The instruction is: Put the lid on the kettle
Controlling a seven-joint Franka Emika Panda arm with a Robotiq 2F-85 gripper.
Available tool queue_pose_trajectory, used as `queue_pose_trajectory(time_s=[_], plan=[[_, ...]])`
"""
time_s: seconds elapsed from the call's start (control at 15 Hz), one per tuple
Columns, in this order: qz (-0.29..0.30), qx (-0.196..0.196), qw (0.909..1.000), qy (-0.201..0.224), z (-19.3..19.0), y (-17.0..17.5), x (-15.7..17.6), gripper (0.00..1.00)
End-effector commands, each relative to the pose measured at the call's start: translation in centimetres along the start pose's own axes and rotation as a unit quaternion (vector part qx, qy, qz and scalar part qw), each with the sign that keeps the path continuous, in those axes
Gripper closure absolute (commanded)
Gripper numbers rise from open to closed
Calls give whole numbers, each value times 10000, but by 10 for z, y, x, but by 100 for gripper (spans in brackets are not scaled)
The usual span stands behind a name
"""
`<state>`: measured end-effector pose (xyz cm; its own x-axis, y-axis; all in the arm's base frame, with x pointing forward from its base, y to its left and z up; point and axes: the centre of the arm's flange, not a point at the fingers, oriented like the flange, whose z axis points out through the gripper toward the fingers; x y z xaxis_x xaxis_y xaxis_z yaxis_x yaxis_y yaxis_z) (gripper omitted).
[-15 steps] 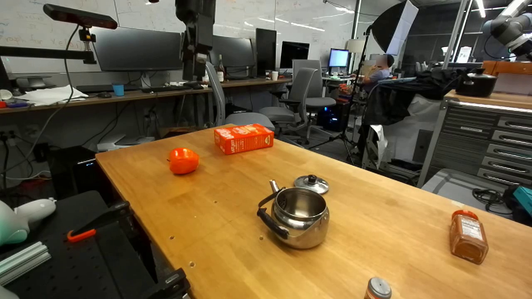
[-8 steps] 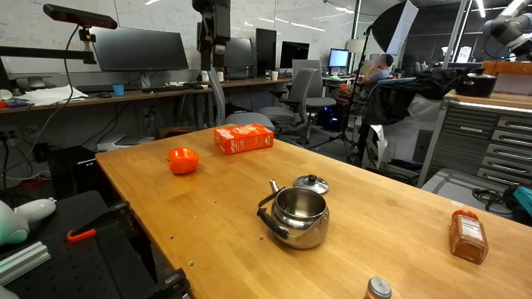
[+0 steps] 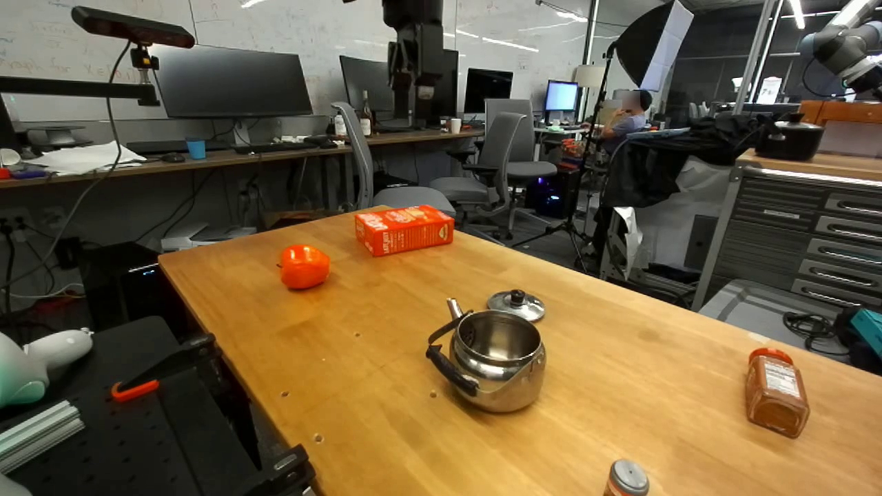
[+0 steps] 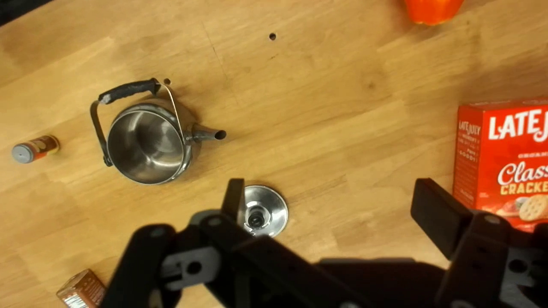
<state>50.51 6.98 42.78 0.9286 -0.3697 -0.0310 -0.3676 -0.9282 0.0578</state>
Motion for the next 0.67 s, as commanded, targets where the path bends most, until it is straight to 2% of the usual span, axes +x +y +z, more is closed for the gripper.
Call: queue_pose_trajectory(time_s=[0.0, 0.47, 0.6], plan=[[327, 254, 9991, 116, 12, -10, 48, 0], [693, 578, 9950, 427, 45, -5, 97, 0], [767, 657, 9942, 381, 53, 0, 108, 0]])
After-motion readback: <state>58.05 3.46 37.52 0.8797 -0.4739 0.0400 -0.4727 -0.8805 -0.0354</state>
